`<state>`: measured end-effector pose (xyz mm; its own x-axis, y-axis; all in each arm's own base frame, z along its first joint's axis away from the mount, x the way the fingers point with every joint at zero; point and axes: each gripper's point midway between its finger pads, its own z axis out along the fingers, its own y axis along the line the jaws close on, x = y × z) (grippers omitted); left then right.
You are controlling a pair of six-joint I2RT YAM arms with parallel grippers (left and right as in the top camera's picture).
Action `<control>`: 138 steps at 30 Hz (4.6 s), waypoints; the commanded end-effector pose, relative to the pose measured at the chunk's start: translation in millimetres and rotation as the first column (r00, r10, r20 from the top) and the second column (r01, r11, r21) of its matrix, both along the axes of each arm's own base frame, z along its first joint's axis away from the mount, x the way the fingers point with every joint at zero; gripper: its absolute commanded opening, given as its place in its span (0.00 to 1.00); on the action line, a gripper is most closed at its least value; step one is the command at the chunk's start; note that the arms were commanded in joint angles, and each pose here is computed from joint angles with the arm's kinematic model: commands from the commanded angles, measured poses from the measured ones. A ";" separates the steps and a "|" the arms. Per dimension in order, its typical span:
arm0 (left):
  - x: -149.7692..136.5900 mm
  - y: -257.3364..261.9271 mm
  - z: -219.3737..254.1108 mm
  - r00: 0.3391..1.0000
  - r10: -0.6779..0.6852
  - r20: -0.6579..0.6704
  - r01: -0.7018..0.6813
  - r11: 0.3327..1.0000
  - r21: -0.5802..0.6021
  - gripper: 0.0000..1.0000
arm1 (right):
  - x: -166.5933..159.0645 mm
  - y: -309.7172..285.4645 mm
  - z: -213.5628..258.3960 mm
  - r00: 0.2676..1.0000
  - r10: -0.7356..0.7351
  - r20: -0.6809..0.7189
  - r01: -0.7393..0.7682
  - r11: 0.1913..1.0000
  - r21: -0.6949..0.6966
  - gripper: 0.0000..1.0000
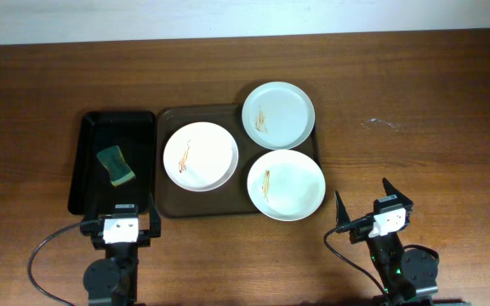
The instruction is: Clean dirty plates on tray and stack at the side
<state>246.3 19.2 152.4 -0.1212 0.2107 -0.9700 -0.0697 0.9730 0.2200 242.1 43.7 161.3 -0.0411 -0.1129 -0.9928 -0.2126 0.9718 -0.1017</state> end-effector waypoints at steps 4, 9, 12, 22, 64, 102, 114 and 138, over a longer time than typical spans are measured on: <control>0.0 -2.5 -0.7 1.000 -0.015 0.003 0.015 1.000 0.007 0.99 | -0.5 2.5 -2.3 1.000 0.014 -0.001 -0.014 1.000 0.001 0.98; 0.0 -2.5 -0.7 1.000 -0.015 0.003 0.015 1.000 0.008 0.99 | -0.5 2.5 -2.3 1.000 0.014 -0.001 -0.014 1.000 0.001 0.98; 0.0 -2.5 -0.7 1.000 -0.015 0.003 0.015 1.000 0.007 0.99 | -0.5 2.5 -2.4 1.000 0.014 -0.001 -0.014 1.000 0.001 0.98; 0.0 -2.5 -0.8 1.000 -0.015 0.002 0.015 1.000 0.007 0.99 | -0.5 2.5 -2.3 1.000 0.014 -0.001 -0.014 1.000 0.001 0.98; 0.1 -2.5 -0.9 1.000 -0.015 0.002 0.015 1.000 0.007 0.99 | -0.5 2.5 -2.3 1.000 0.014 -0.001 -0.014 1.000 0.001 0.98; 33.0 -15.1 94.7 0.997 -0.078 0.017 0.080 0.984 -0.161 0.99 | -9.0 18.9 93.9 0.993 0.111 0.047 -0.115 0.991 0.074 0.98; 148.7 -22.2 152.7 0.873 -0.152 -0.464 0.049 0.973 -0.227 0.99 | 62.9 39.7 142.1 0.853 0.172 -0.492 -0.141 0.985 0.101 0.98; 134.0 30.7 79.4 0.629 0.053 -0.776 -0.400 0.878 -0.264 0.99 | 144.0 222.3 -51.6 0.482 0.147 -0.864 -0.120 0.988 0.101 0.66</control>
<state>377.8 29.1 244.6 -0.8090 -0.1894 -0.5565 -0.1718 0.9815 -0.0843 371.2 271.0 127.7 -0.8747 -0.2074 -0.4381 -0.3883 0.8408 0.3772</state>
